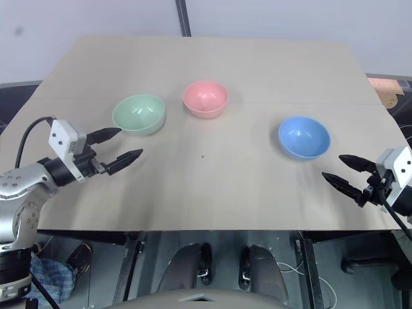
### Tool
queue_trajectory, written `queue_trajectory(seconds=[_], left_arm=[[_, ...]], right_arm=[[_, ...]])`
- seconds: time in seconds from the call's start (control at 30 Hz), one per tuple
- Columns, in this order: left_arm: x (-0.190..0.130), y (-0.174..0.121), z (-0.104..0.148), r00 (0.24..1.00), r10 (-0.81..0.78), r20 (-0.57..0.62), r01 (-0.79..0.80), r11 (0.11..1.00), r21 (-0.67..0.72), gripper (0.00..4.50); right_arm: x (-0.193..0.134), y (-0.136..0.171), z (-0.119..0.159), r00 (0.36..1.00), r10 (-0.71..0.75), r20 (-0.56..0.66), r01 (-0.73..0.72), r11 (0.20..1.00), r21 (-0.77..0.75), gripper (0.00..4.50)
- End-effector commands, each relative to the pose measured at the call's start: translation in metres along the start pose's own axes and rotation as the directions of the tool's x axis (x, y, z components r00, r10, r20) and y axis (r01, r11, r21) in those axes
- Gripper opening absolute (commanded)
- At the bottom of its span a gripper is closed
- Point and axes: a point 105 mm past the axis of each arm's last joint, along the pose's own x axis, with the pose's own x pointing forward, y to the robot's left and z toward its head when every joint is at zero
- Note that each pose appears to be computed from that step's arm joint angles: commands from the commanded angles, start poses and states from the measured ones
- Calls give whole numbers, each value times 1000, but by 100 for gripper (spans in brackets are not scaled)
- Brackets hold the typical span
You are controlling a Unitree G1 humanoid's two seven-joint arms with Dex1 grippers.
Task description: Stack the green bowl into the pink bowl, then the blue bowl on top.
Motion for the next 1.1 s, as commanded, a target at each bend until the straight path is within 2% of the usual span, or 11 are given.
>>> queue_trajectory(seconds=[0.03,0.57,0.77,0.87,1.1], left_arm=[[0,3,12,999,14,43,-16,999,40,450],[4,4,18,996,22,86,-24,999,21,450],[6,3,17,996,16,90,-18,1000,17,450],[7,2,18,996,13,92,-15,1000,18,450],[8,2,18,996,7,94,-9,1000,18,450]], right_arm=[[-1,3,18,999,10,34,-8,999,-50,350],[3,8,23,999,13,43,-11,999,-48,350],[3,10,23,999,25,47,-25,1000,-2,350],[2,11,24,998,37,53,-38,999,24,444],[2,8,25,998,31,59,-33,999,34,444]])
